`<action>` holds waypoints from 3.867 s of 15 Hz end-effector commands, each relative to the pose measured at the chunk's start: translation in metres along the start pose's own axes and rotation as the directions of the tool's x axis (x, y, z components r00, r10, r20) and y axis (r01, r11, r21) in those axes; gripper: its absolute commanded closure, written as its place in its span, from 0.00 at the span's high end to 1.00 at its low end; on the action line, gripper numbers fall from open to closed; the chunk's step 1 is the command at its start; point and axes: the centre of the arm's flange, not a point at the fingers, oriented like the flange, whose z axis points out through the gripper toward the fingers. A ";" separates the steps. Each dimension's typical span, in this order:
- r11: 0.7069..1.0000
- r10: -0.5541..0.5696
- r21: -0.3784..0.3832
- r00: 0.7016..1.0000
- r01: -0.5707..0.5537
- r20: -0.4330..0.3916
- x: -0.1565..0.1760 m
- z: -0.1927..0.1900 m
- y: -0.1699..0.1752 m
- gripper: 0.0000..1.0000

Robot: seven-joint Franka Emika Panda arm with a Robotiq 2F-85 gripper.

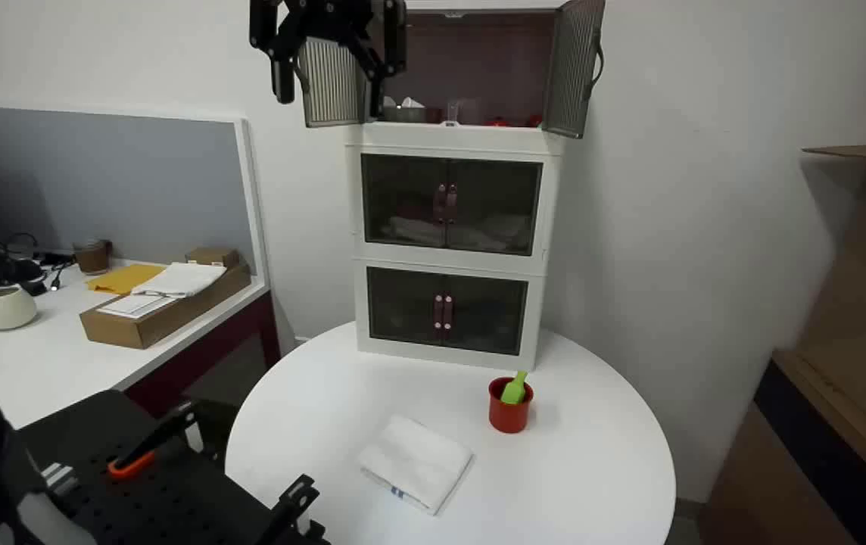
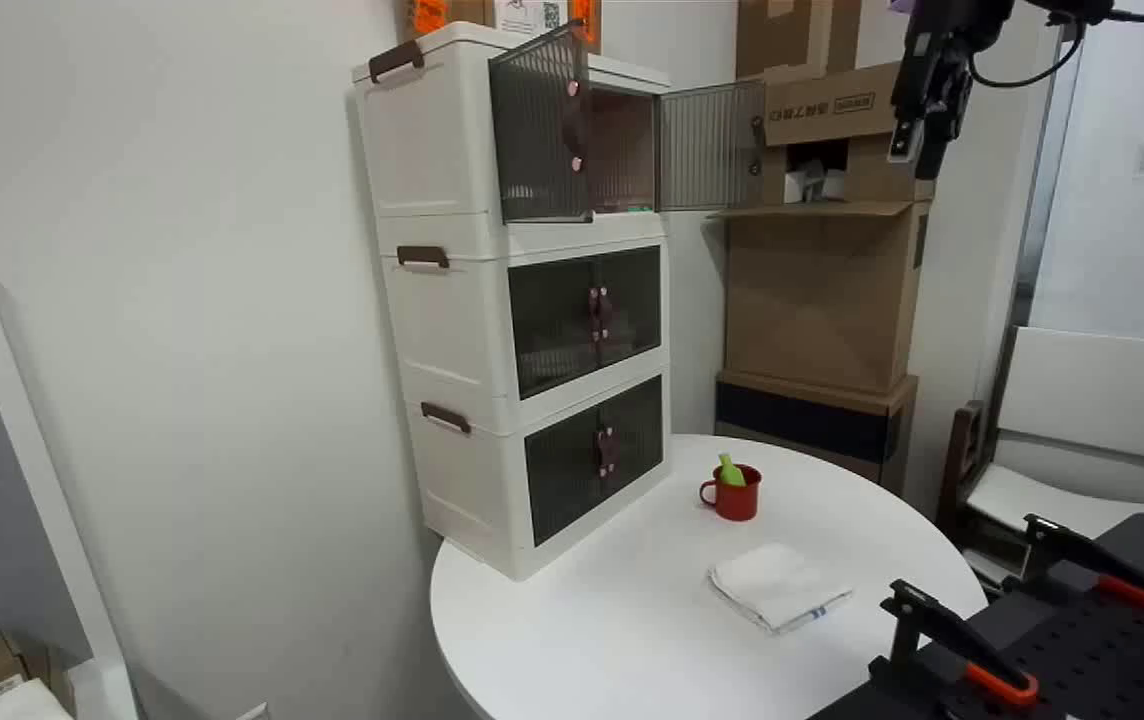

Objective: Put the orange cup in the top compartment

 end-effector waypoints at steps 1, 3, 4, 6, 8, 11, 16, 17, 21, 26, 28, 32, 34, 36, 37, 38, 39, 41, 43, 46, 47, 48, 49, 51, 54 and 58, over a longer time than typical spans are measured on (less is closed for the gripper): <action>1.000 0.000 0.000 1.000 0.000 0.000 0.000 0.000 0.000 1.00; 1.000 0.000 0.000 1.000 0.000 0.000 0.000 0.000 0.000 1.00; 0.999 0.032 0.013 0.999 -0.032 -0.006 0.002 0.004 0.001 1.00; 0.984 0.166 0.064 0.985 -0.163 -0.040 0.015 0.020 0.008 1.00; 0.961 0.264 0.100 0.963 -0.257 -0.063 0.027 0.040 0.016 1.00; 0.906 0.411 0.153 0.905 -0.394 -0.109 0.049 0.081 0.037 1.00; 0.776 0.630 0.160 0.748 -0.610 -0.207 0.082 0.157 0.099 1.00; 0.744 0.667 0.148 0.710 -0.652 -0.225 0.087 0.174 0.115 1.00; 0.590 0.793 0.108 0.548 -0.800 -0.267 0.102 0.235 0.163 1.00; 0.353 0.921 0.100 0.326 -0.930 -0.214 0.131 0.300 0.205 1.00; 0.279 0.951 0.093 0.262 -0.956 -0.166 0.146 0.329 0.219 1.00; 0.196 0.976 0.069 0.188 -0.978 -0.106 0.173 0.392 0.230 1.00; 0.168 0.981 0.055 0.161 -0.984 -0.109 0.183 0.419 0.233 1.00; 0.150 0.983 0.037 0.145 -0.988 -0.113 0.190 0.441 0.236 1.00; 0.141 0.984 0.026 0.137 -0.990 -0.116 0.193 0.451 0.237 1.00; 0.131 0.984 0.013 0.128 -0.991 -0.125 0.194 0.462 0.240 1.00; 0.120 0.985 0.002 0.119 -0.993 -0.126 0.195 0.472 0.242 1.00; 0.103 0.987 -0.018 0.104 -0.995 -0.125 0.194 0.491 0.245 1.00; 0.090 0.989 -0.028 0.093 -0.996 -0.117 0.192 0.508 0.247 1.00; 0.081 0.989 -0.019 0.083 -0.997 -0.120 0.190 0.528 0.248 1.00; 0.075 0.989 -0.016 0.077 -0.997 -0.125 0.190 0.533 0.249 1.00; 0.068 0.989 -0.010 0.068 -0.998 -0.132 0.190 0.538 0.251 1.00; 0.056 0.989 -0.003 0.056 -0.998 -0.138 0.190 0.542 0.253 1.00; 0.038 0.989 0.001 0.037 -0.999 -0.144 0.189 0.549 0.258 1.00; 0.034 0.991 -0.008 0.035 -0.999 -0.129 0.186 0.560 0.261 0.73; 0.059 0.993 0.006 0.058 -0.998 -0.101 0.185 0.563 0.250 0.44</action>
